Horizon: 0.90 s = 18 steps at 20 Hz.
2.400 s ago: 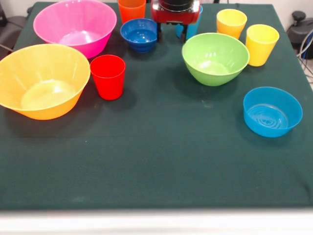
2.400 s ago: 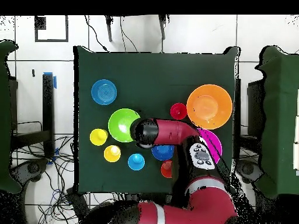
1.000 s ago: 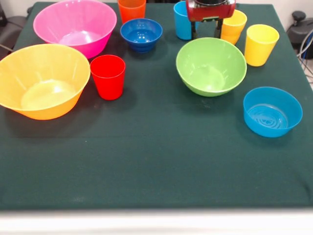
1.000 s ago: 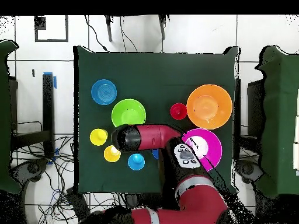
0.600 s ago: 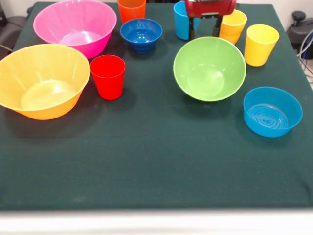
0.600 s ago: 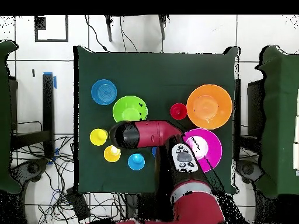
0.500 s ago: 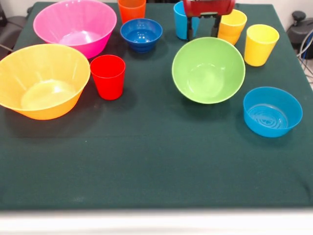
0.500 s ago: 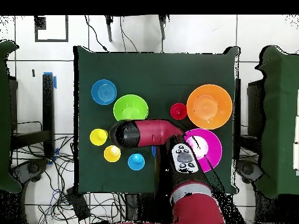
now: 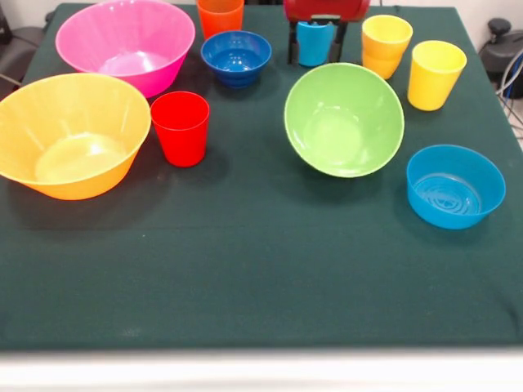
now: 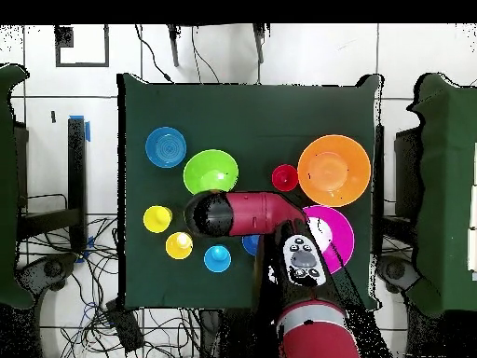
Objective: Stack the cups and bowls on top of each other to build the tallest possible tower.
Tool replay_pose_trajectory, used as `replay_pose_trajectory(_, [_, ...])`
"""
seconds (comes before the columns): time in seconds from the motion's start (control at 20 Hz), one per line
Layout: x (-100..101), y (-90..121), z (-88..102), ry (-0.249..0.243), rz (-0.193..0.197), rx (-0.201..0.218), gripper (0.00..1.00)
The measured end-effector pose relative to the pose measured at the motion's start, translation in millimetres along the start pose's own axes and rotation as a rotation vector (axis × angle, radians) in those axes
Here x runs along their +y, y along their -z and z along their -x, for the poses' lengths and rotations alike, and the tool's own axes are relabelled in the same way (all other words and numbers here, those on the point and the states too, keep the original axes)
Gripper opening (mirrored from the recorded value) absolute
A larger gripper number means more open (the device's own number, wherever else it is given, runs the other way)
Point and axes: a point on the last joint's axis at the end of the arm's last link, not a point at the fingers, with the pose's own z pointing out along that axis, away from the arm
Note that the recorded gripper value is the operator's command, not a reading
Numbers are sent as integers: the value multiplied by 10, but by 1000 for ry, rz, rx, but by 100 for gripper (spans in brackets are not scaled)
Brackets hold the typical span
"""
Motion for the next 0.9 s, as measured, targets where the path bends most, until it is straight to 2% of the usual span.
replay_pose_trajectory(0.5, [-194,32,-37,-23,-33,2,100])
replay_pose_trajectory(0.9, [-188,152,26,-19,-40,-23,100])
